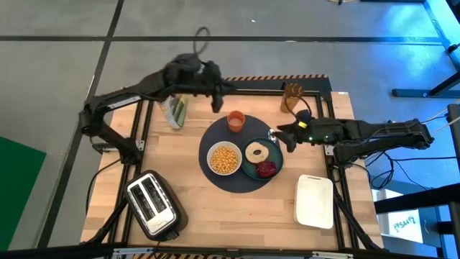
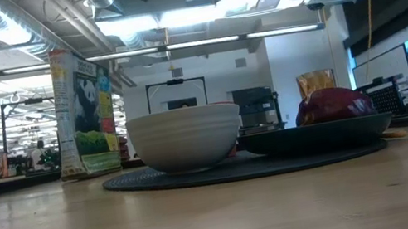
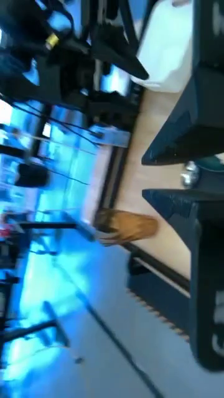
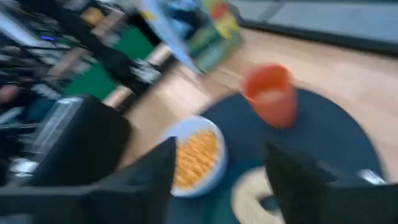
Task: Arrange a breakfast setting
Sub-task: Return to Home Position
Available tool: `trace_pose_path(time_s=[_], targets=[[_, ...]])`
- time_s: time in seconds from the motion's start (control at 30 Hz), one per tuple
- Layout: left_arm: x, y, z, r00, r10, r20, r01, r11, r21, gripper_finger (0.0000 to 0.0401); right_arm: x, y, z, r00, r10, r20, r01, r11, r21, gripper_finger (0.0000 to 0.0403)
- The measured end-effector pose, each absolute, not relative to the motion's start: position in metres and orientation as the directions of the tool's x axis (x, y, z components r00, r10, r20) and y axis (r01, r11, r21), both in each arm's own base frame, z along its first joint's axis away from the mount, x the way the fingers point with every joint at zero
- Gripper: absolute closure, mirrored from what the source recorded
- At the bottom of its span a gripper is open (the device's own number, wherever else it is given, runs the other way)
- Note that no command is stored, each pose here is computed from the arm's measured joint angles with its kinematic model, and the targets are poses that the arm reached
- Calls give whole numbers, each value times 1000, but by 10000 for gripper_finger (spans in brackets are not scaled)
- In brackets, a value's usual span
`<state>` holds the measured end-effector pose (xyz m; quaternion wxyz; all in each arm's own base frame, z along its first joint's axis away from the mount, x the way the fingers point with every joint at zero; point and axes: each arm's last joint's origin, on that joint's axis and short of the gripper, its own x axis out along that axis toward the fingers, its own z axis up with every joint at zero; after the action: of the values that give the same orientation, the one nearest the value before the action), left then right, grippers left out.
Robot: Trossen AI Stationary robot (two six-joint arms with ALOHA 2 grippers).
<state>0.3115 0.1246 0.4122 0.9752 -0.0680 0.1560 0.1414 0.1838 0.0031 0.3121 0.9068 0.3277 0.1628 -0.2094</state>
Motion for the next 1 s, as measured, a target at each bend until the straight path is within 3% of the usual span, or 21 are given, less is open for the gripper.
trace_pose_path(time_s=[0.23, 0.3, 0.4, 0.5, 0.6, 0.77, 1.0], targets=[[275, 111, 411, 970, 189, -151, -205, 973, -103, 396, 190, 5, 333, 946, -228, -232, 319, 787, 528, 367], [265, 103, 401, 987, 135, -91, -146, 981, -128, 397, 189, 7, 345, 984, -131, -123, 175, 854, 490, 392], [247, 90, 393, 999, 40, 22, -36, 988, -147, 399, 187, 14, 364, 994, 88, 59, -104, 911, 398, 381], [223, 74, 397, 997, -1, 81, 9, 995, -95, 399, 181, 16, 374, 977, 151, 152, -191, 936, 297, 382], [200, 61, 395, 998, -18, 53, 18, 1000, -4, 397, 170, 15, 378, 973, 162, 162, -193, 960, 201, 398], [158, 44, 377, 1000, -23, -6, 23, 1000, 2, 400, 143, 13, 378, 979, 163, 123, -172, 983, 70, 398], [114, 28, 321, 998, 52, 34, -49, 994, -96, 400, 99, 3, 372, 997, -62, 43, 63, 998, -26, 402]])
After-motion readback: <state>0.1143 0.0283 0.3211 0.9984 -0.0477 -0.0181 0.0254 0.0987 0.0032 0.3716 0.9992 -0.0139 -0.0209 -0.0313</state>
